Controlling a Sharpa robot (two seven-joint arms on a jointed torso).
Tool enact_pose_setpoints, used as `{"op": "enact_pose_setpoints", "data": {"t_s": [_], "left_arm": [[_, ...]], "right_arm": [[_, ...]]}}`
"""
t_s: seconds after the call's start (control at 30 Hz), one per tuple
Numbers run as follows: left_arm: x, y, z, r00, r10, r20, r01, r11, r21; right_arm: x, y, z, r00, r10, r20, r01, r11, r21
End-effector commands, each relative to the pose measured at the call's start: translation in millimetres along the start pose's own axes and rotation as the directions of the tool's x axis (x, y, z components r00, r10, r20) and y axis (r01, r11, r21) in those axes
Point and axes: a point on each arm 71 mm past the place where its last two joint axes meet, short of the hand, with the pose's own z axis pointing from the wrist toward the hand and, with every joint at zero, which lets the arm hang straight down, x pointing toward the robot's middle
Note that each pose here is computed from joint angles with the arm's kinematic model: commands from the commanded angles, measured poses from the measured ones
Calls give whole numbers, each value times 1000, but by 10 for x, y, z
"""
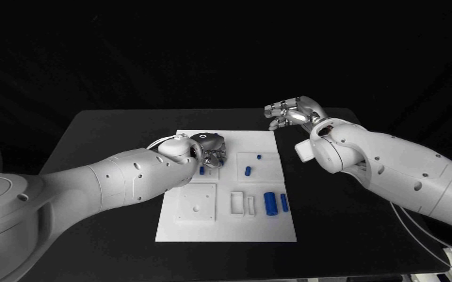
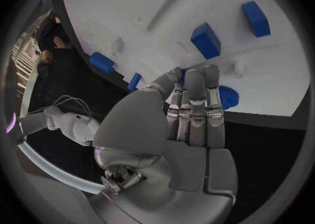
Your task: Assemble the parts on the task board
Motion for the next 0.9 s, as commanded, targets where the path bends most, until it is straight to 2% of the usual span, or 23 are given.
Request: {"op": "enact_pose_setpoints", "data": {"t_s": [0.03, 0.27, 0.5, 0.7, 0.9], "left_arm": [[111, -14, -4, 998, -4, -69, 4, 1000, 3], [101, 5, -10, 999, -12, -52, 12, 1000, -3], [56, 36, -41, 999, -41, 36, 41, 999, 9], [29, 68, -90, 995, -74, 72, 73, 997, 16], [-97, 94, -145, 982, -148, 116, 146, 989, 23]], "right_arm": [[12, 13, -1, 1000, 0, -7, 0, 1000, -12], [16, 15, 0, 1000, 0, -6, 0, 1000, -13], [13, 14, 3, 1000, 0, -2, 0, 1000, -14], [0, 6, 4, 1000, -2, 2, 2, 1000, -12], [-13, 1, 2, 1000, -3, 5, 3, 1000, -12]]}}
